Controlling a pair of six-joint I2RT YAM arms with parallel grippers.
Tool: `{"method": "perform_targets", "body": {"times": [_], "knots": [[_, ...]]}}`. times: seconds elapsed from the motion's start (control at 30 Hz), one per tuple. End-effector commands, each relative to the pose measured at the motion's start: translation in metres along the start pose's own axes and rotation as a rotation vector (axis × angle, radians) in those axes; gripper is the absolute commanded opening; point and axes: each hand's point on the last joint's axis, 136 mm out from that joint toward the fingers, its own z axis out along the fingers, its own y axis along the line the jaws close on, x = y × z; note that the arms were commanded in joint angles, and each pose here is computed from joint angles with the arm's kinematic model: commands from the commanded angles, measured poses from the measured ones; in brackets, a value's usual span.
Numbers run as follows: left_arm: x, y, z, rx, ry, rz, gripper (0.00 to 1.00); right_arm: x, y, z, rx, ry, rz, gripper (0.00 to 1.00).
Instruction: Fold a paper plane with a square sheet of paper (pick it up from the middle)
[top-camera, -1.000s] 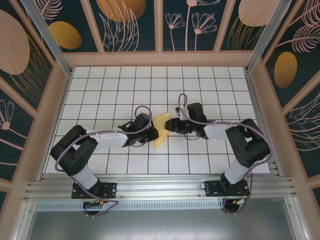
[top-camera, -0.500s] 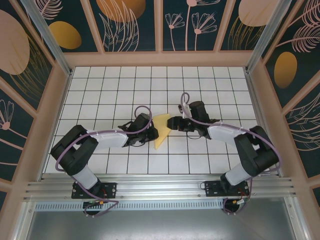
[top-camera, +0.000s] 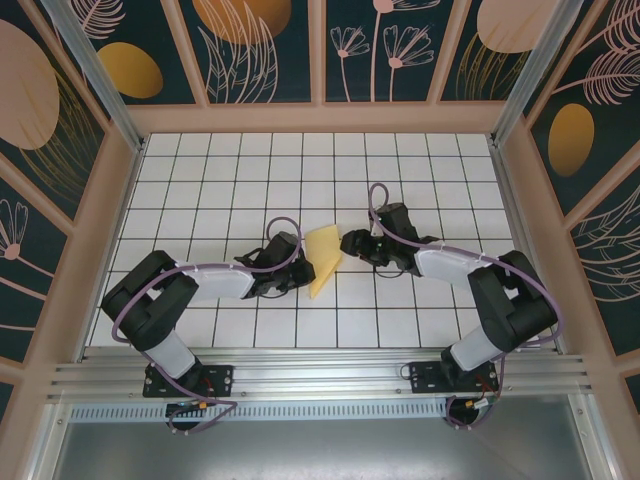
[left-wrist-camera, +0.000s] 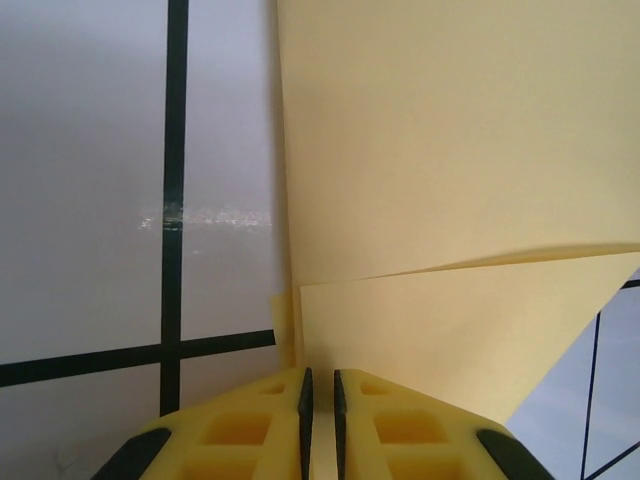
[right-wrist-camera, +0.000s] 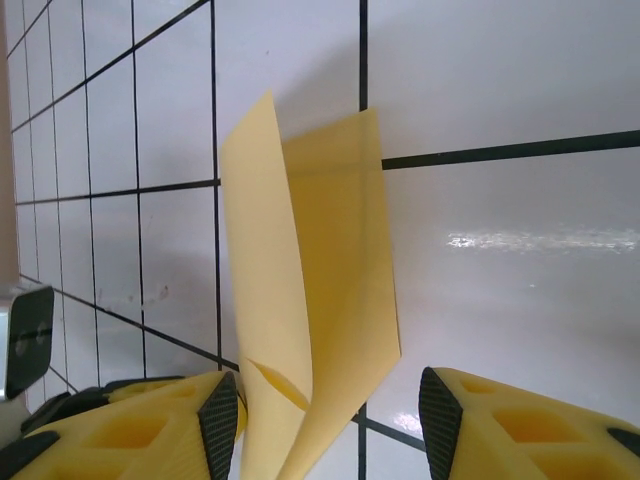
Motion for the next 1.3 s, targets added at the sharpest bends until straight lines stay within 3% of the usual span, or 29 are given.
{"method": "perform_targets", "body": {"times": [0.0, 0.3, 0.77, 1.27], "knots": [[0.001, 0.0, -0.001, 0.022, 0.009, -0.017, 0.18, -0.003, -0.002, -0.002, 0.044, -0.011, 0.056, 0.54], [0.006, 0.003, 0.001, 0.03, 0.023, -0.028, 0.19, -0.002, -0.009, -0.01, 0.098, -0.014, 0.055, 0.54], [0.007, 0.001, 0.004, 0.036, 0.036, -0.014, 0.19, 0.002, -0.007, 0.007, 0.076, 0.05, 0.057, 0.55], [-0.004, 0.002, 0.008, -0.012, 0.003, -0.008, 0.19, 0.022, 0.011, 0.021, -0.101, 0.161, -0.007, 0.58]]}}
